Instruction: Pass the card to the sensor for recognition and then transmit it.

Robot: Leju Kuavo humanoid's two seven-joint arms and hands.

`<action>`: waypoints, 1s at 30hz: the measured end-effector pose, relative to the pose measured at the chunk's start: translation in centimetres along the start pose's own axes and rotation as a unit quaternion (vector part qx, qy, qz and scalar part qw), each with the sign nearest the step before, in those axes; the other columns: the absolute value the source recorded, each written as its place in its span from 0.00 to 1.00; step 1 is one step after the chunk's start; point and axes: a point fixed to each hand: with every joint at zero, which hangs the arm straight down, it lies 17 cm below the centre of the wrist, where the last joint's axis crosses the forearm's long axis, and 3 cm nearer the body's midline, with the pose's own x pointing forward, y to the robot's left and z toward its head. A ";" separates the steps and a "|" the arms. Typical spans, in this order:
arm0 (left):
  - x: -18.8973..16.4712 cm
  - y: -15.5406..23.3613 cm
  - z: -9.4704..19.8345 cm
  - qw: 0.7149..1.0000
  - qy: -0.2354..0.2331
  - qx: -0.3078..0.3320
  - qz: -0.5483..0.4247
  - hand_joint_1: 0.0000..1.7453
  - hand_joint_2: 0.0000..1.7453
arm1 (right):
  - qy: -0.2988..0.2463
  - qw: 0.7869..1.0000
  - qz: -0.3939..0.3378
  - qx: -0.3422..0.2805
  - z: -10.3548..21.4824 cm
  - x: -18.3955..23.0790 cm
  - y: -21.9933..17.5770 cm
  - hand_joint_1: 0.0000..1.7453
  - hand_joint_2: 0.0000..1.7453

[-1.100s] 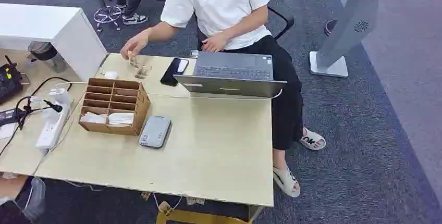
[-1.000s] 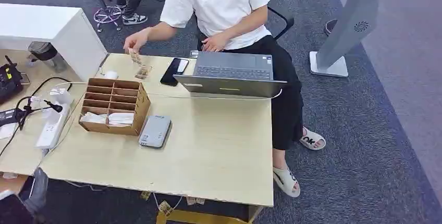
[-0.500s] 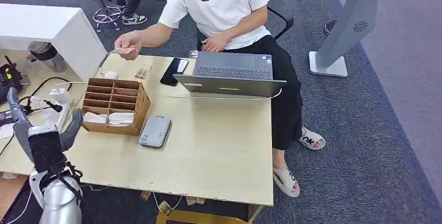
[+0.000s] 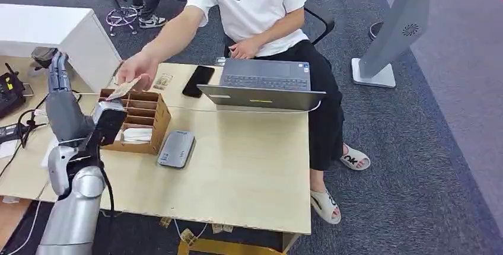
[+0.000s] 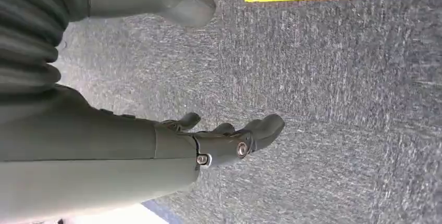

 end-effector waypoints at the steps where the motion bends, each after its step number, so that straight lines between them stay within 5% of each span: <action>1: 0.2 -0.2 -0.3 1.000 -0.008 -0.004 -0.015 0.00 1.00 | -0.001 1.000 0.003 0.002 0.0 0.0 0.1 0.00 1.00; 3: 0.6 -0.7 -0.8 0.999 -0.021 -0.011 -0.046 0.02 1.00 | 0.001 1.000 0.009 0.006 0.0 0.0 0.3 0.00 1.00; 4: 0.7 -0.8 -1.0 0.998 -0.028 -0.014 -0.062 1.00 1.00 | 0.001 1.000 0.012 0.007 0.1 0.0 0.3 0.00 1.00; 19: 1.6 -2.3 -3.2 0.940 -0.135 -0.027 -0.313 1.00 1.00 | 0.012 0.998 0.051 0.036 0.3 -0.5 1.4 0.00 1.00; 30: 2.6 -5.2 -1.9 0.930 -0.158 -0.073 -0.324 1.00 1.00 | 0.013 0.998 0.055 0.039 0.3 -0.6 1.5 0.00 1.00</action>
